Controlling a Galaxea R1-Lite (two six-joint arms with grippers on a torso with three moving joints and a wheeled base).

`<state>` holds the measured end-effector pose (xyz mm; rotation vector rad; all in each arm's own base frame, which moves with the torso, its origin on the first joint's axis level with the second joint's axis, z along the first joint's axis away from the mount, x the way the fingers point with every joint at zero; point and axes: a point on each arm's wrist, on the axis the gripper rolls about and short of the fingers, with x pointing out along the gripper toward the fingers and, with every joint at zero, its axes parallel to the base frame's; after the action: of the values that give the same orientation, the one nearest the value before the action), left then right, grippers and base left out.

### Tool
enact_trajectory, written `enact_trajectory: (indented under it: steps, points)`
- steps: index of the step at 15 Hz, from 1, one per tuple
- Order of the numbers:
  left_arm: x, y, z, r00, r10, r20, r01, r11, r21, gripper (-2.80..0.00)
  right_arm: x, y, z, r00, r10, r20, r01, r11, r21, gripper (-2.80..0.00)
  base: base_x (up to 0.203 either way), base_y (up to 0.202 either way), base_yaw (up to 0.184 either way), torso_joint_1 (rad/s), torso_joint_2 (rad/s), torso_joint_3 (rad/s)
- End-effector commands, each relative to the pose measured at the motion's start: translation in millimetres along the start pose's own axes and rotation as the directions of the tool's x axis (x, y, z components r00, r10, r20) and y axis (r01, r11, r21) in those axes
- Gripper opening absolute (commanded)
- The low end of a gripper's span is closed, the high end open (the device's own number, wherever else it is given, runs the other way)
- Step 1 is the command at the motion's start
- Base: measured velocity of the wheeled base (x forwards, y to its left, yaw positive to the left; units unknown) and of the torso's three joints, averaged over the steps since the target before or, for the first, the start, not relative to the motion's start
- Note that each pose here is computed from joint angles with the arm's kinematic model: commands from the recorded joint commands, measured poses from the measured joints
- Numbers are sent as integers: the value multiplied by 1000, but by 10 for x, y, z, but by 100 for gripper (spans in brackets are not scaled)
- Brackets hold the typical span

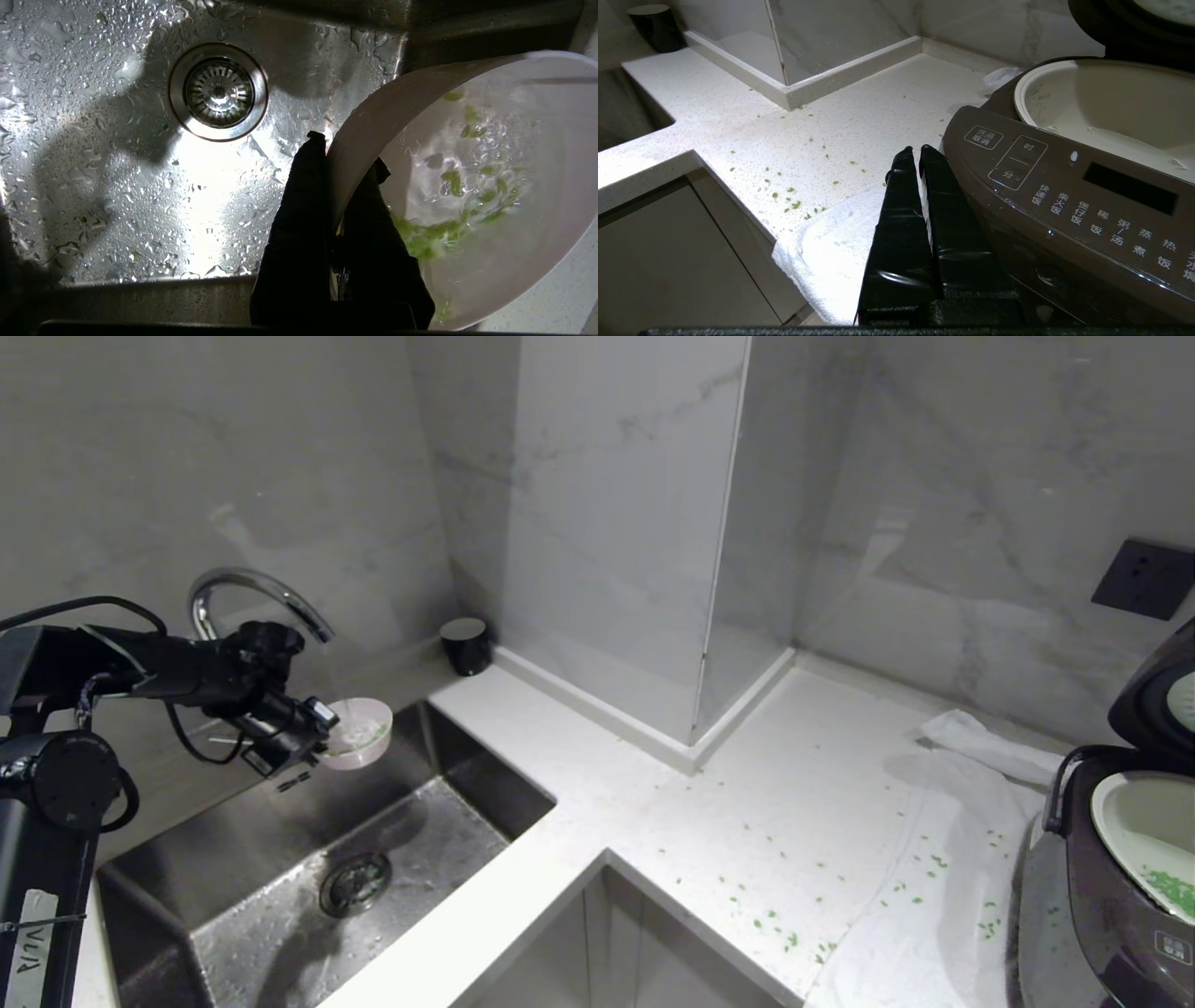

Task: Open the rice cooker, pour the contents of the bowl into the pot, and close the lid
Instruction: Fill a bowl with water from the tap, then place the bowl on the table

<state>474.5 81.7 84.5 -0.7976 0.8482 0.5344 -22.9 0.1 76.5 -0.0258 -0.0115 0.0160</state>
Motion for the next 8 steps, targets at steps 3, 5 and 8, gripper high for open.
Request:
enact_trajectory:
  steps: [3, 5, 8]
  points:
    - [-13, -41, -45, 1000, -3, -6, 3, 1000, -9, -280, 1, 0, -4, 1000, 1, -1, -1, 1000, 0, -280, 0, 0, 0, 0, 0, 0]
    - [-48, -133, -130, 1000, -15, -15, 15, 1000, -8, -280, 1, 0, -4, 1000, 1, 0, -1, 1000, 0, -280, 0, 0, 0, 0, 0, 0]
    - [-158, -335, -338, 998, -32, -46, 33, 999, 13, -280, 1, 0, -4, 1000, 1, -1, -1, 1000, 0, -280, 0, 0, 0, 0, 0, 0]
